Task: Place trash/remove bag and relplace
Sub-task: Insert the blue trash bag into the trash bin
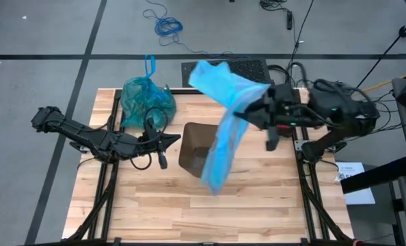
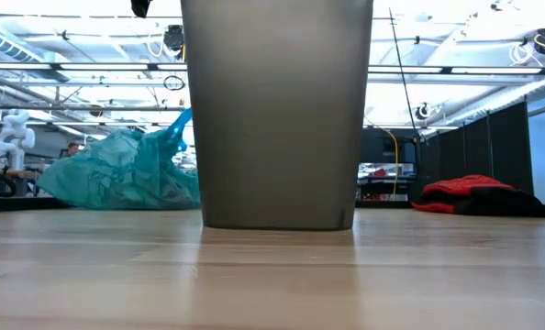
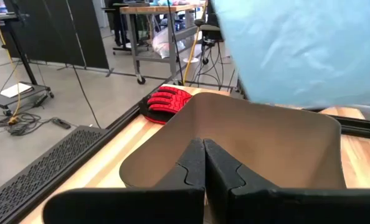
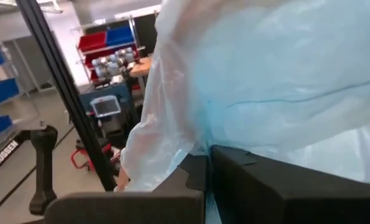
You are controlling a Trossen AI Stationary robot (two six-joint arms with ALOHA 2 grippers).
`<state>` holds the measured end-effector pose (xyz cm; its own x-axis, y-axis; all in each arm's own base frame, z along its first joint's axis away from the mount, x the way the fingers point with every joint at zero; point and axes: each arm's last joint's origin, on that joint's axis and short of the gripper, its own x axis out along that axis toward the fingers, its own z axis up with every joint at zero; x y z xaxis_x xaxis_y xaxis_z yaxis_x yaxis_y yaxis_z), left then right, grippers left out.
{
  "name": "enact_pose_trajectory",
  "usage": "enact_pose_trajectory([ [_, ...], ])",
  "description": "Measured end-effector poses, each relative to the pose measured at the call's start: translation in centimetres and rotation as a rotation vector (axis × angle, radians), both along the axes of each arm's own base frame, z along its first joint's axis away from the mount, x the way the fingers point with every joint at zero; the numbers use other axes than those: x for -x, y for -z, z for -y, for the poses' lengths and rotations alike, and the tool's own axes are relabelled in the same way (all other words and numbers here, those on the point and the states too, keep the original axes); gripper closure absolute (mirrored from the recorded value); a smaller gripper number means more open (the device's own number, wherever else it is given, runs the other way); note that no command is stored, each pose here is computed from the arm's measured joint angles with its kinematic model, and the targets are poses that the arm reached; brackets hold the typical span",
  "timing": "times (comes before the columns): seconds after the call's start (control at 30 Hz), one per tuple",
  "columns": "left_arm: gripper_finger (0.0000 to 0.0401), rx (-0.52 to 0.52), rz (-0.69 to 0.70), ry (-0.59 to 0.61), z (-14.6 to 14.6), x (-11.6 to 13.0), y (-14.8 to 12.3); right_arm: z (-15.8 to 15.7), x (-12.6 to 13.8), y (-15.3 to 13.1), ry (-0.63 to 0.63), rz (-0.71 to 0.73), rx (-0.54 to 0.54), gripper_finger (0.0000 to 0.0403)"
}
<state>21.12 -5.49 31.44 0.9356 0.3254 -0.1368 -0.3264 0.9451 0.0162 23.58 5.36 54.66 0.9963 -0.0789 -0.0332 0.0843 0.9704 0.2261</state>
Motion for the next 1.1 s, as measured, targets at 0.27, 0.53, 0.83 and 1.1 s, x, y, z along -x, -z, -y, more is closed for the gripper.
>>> enact_pose_trajectory([
  [0.27,0.0401,0.005,0.001,-0.001,0.0,0.0,0.0,1.7,-7.4,4.8,-0.123,-0.248,-0.107,0.0403],
  [0.53,0.0401,0.0,0.002,-0.001,0.0,0.1,-0.1,4.7,-10.0,10.5,-0.113,-0.657,-0.254,0.0403],
  [0.83,0.0401,-0.022,0.121,0.037,0.1,0.4,-1.6,6.1,-13.0,14.3,-0.183,-0.817,-0.264,0.0403],
  [1.1,0.0401,-0.037,0.109,0.113,0.4,0.1,-1.5,6.7,-14.1,16.2,-0.184,-0.893,-0.239,0.0403],
])
